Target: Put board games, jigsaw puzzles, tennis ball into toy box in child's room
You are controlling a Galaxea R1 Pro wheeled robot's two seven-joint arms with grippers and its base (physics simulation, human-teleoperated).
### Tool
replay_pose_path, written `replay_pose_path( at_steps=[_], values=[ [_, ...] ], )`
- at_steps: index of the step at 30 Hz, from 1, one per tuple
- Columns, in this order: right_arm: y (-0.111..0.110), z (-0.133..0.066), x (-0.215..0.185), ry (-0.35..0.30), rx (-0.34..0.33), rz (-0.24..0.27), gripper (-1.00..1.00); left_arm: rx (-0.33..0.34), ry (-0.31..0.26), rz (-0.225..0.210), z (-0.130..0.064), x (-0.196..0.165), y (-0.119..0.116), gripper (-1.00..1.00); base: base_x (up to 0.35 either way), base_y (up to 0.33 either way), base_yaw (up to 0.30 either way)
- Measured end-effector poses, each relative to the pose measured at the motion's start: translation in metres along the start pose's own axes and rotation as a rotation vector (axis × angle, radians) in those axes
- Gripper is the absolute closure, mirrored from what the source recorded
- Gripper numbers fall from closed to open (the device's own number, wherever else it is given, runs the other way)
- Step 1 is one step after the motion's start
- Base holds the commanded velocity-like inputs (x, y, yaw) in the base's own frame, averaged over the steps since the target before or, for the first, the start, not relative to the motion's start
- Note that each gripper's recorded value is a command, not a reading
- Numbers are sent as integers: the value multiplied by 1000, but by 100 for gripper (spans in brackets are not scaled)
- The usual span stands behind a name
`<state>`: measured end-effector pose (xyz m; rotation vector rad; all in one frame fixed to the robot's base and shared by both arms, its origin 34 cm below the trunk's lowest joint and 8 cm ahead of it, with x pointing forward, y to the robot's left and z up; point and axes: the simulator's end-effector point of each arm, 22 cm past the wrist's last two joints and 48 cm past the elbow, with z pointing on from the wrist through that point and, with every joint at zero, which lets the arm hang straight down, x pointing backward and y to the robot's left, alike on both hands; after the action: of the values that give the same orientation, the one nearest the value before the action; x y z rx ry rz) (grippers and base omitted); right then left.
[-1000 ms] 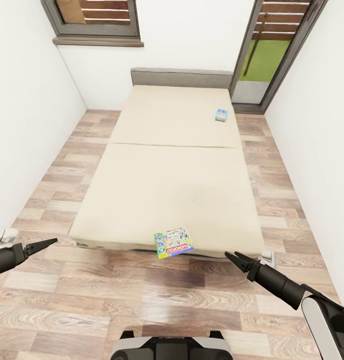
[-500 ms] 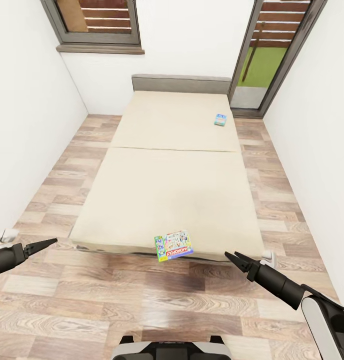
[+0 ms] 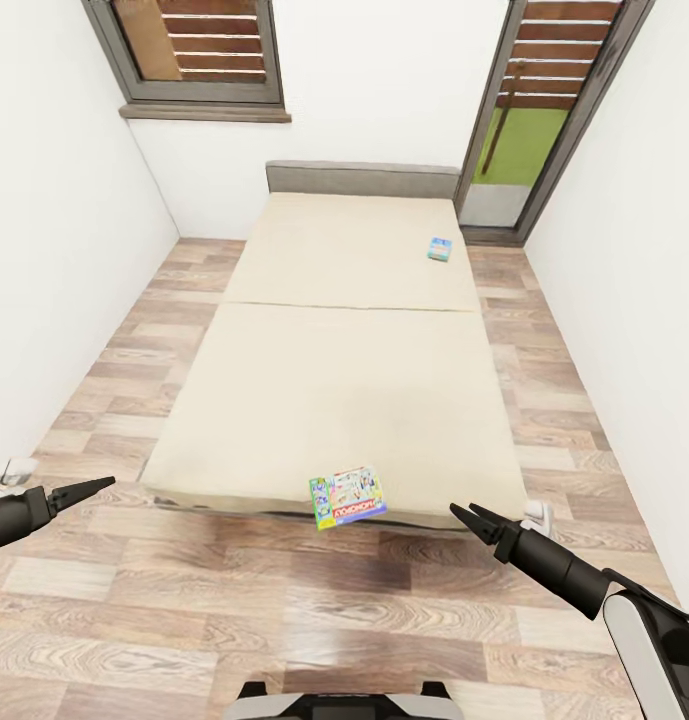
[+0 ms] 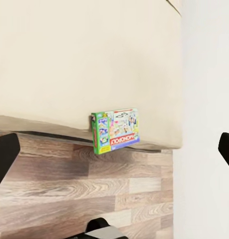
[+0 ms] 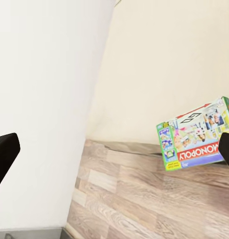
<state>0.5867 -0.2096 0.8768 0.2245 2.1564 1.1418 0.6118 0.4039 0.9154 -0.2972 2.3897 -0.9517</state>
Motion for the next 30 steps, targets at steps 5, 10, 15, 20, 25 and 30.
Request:
replay_pose_path(
  at_steps=[5, 10, 15, 20, 25, 30],
  values=[
    [3, -1, -3, -5, -4, -5, -100, 4, -6, 5, -2, -2, -3, -100, 0, 0, 0],
    [6, -1, -5, -8, -9, -11, -100, 6, -12, 10, -4, -5, -6, -100, 0, 0, 0],
    [11, -1, -6, -9, -16, -16, -100, 10, -18, 14, -6, -7, -9, -100, 0, 0, 0],
    [16, 0, -6, -7, -26, -23, -100, 13, -24, 19, -9, -9, -12, -100, 0, 0, 0],
    [20, 0, -7, -8, -32, -29, -100, 16, -30, 24, -11, -11, -14, -100, 0, 0, 0],
    [23, 0, -9, -12, -36, -35, -100, 19, -36, 28, -13, -13, -17, -100, 0, 0, 0]
  ],
)
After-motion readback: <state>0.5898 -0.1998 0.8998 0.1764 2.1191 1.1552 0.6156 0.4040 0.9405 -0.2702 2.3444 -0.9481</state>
